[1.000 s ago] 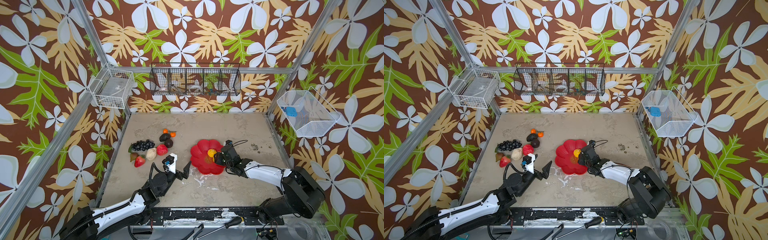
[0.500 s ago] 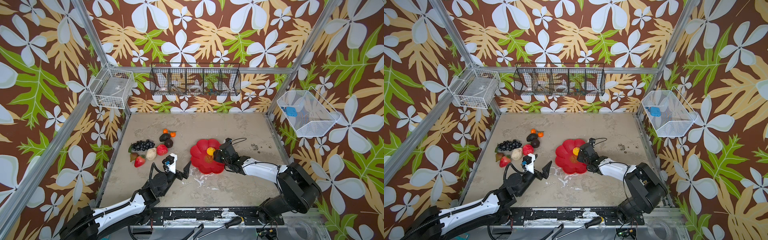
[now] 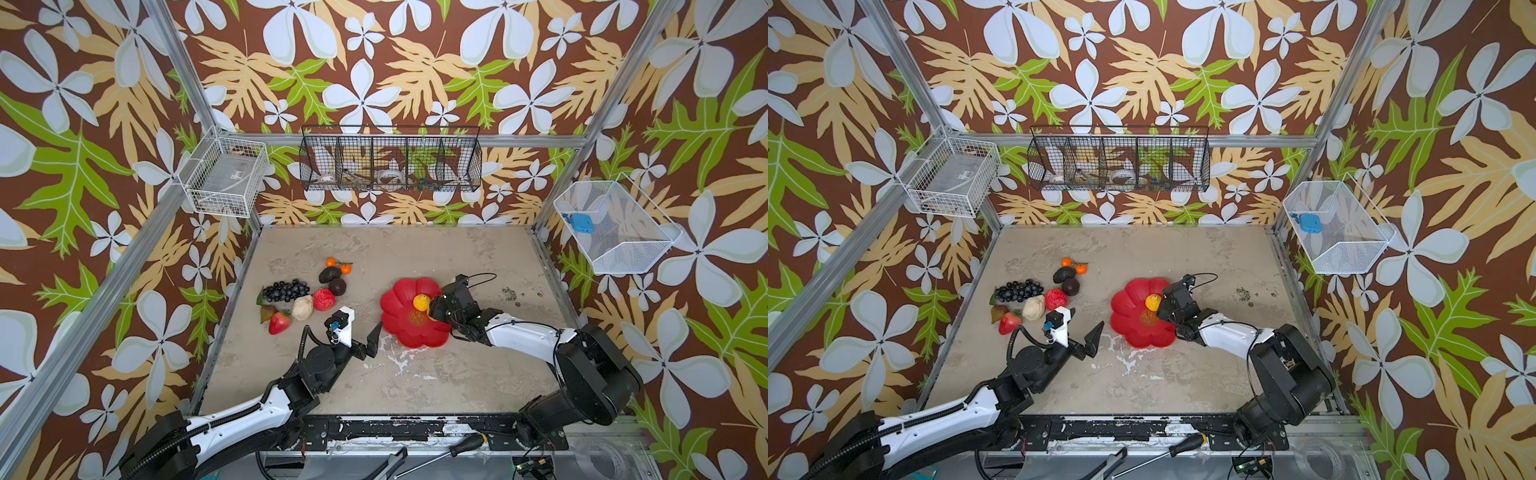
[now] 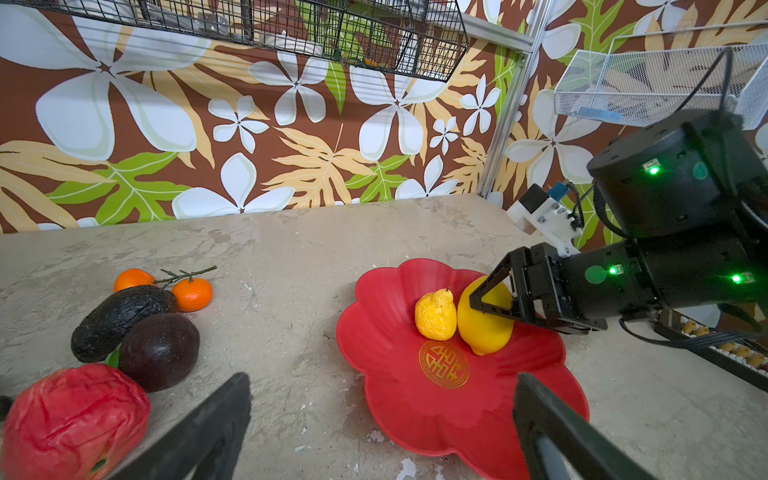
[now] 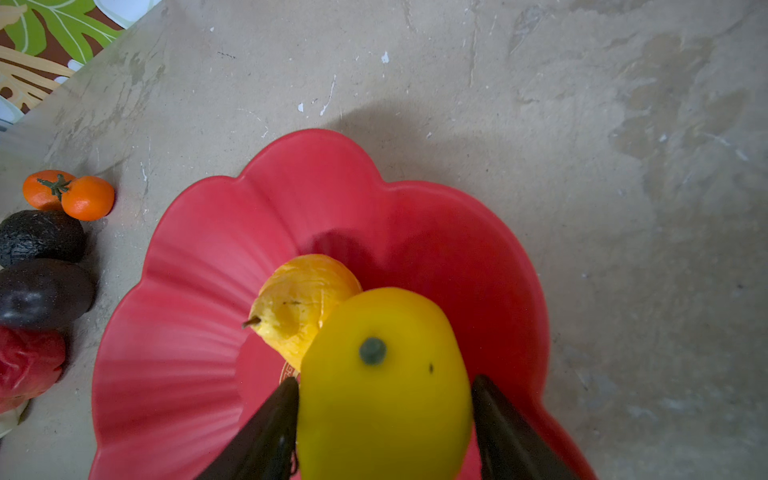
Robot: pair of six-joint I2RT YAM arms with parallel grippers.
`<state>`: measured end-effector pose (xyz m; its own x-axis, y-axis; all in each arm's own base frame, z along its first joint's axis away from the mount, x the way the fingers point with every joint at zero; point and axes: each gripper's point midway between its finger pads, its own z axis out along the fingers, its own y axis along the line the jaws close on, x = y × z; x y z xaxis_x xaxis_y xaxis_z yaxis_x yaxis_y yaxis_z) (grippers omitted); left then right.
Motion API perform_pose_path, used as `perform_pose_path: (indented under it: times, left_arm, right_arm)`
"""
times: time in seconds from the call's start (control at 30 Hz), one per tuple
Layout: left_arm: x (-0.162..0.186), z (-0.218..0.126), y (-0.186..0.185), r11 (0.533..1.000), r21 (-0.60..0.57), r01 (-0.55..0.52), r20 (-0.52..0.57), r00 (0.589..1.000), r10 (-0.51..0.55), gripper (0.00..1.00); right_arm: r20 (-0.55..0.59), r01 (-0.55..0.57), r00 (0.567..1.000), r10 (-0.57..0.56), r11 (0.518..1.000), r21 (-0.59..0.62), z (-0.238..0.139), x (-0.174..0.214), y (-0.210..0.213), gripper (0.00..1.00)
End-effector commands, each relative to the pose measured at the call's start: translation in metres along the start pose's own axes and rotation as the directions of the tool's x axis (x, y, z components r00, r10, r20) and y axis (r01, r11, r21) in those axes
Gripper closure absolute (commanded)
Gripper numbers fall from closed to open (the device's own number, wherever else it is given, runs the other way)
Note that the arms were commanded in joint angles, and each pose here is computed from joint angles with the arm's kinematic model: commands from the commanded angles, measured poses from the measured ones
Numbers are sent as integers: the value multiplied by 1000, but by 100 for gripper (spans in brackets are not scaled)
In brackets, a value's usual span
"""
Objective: Place and organize the fake fruits in the fruit bowl
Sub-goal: 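Lower the lemon into the red plate beside the pear and open the right gripper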
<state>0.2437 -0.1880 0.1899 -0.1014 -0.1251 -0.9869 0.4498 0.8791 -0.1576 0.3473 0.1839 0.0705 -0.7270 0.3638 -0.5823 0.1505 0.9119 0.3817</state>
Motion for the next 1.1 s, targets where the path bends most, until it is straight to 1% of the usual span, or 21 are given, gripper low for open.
perform_pose_path:
  times: [0.0, 0.6, 0.7, 0.8, 0.87, 1.0, 1.07]
  left_arm:
    - [-7, -1, 3, 1000, -16, 6, 31, 1000, -5, 2]
    - [-4, 2, 2, 1000, -20, 6, 18, 1000, -6, 2]
    - [-2, 4, 3, 1000, -30, 9, 9, 1000, -9, 2]
    - [0, 8, 6, 998, -52, 29, -11, 999, -30, 2]
    - [2, 14, 9, 995, -76, 57, -41, 997, -61, 3]
    - [4, 29, 26, 970, -196, 142, -110, 980, -166, 4]
    - [9, 34, 44, 934, -313, 174, -146, 963, -228, 4]
  right_arm:
    - [4, -14, 1000, 14, 999, 29, -2, -1, -6, 35]
    - [46, 0, 999, -1, 1000, 13, -18, -12, -3, 35]
    - [63, 26, 998, -24, 999, -19, -32, -19, 3, 35]
    - [123, 84, 990, -73, 993, -87, -56, -33, 14, 34]
    - [180, 140, 977, -116, 982, -125, -75, -42, 18, 33]
    - [281, 251, 938, -201, 955, -156, -105, -53, 21, 32]
    - [329, 273, 920, -213, 950, -149, -115, -54, 13, 30]
